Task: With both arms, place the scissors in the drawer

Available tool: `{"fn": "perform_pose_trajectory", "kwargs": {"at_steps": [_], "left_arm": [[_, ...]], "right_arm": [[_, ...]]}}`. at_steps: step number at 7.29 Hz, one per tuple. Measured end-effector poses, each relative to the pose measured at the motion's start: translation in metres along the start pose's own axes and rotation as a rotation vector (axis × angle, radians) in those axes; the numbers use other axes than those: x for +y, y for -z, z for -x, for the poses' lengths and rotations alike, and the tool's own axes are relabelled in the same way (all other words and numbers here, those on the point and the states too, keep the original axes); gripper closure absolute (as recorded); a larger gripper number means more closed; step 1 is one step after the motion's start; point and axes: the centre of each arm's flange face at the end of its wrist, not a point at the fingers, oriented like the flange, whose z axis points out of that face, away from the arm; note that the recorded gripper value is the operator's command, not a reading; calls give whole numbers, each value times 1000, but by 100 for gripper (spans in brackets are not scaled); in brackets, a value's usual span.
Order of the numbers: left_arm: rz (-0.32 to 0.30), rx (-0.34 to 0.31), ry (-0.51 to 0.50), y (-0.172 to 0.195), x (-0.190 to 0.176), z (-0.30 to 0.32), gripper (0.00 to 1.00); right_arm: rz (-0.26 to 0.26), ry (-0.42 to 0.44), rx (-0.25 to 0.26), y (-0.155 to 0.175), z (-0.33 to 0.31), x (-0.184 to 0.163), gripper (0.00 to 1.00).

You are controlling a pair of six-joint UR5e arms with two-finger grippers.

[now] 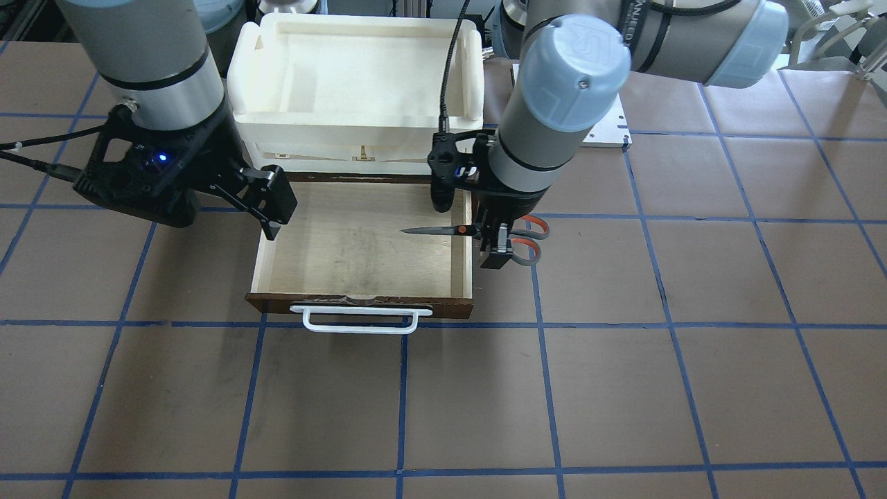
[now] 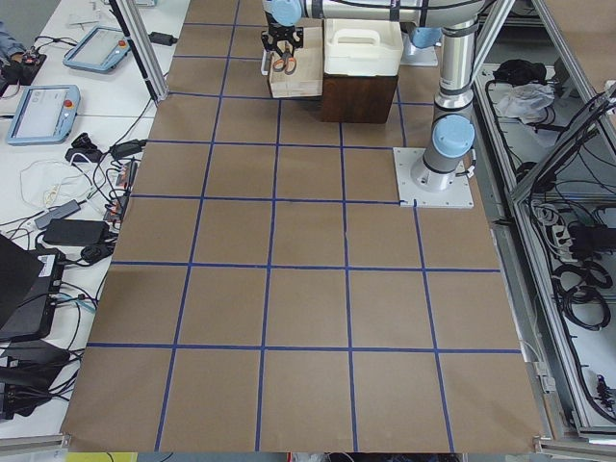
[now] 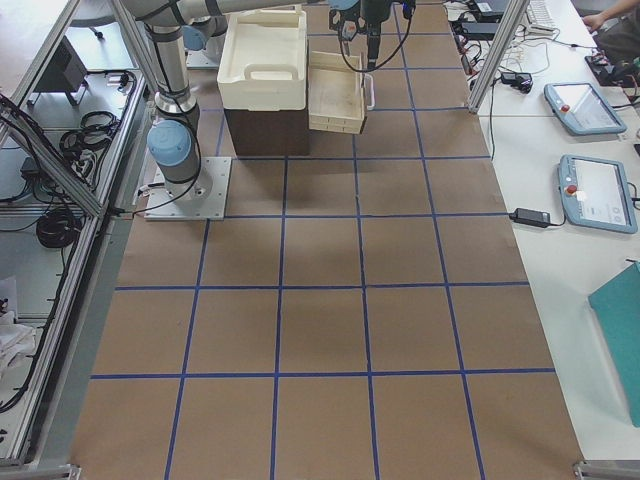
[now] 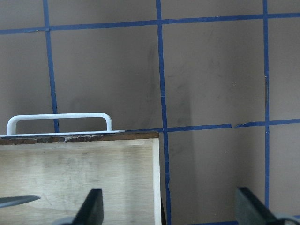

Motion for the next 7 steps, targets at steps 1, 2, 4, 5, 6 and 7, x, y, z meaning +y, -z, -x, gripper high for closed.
{"fn": "perform_pose_trajectory", "kwargs": {"at_steps": [1, 2, 4, 5, 6, 7], "left_arm": [[-15, 16, 21, -21, -23, 4, 95], [-19, 30, 37, -41, -41, 6, 95], [-3, 57, 38, -66, -67, -4, 95], [6, 71, 30, -70, -74, -11, 94], [12, 93, 28, -73, -76, -16, 94], [17, 125, 27, -77, -75, -21, 93]], "right_arm": [[-9, 21, -3, 2, -4, 5, 0], [-16, 28, -6, 6, -6, 12, 0], [-13, 31, -7, 13, -8, 25, 0], [-11, 31, -9, 12, -8, 26, 0], [-9, 31, -12, 11, -8, 27, 0], [-10, 33, -17, 10, -7, 28, 0]]}}
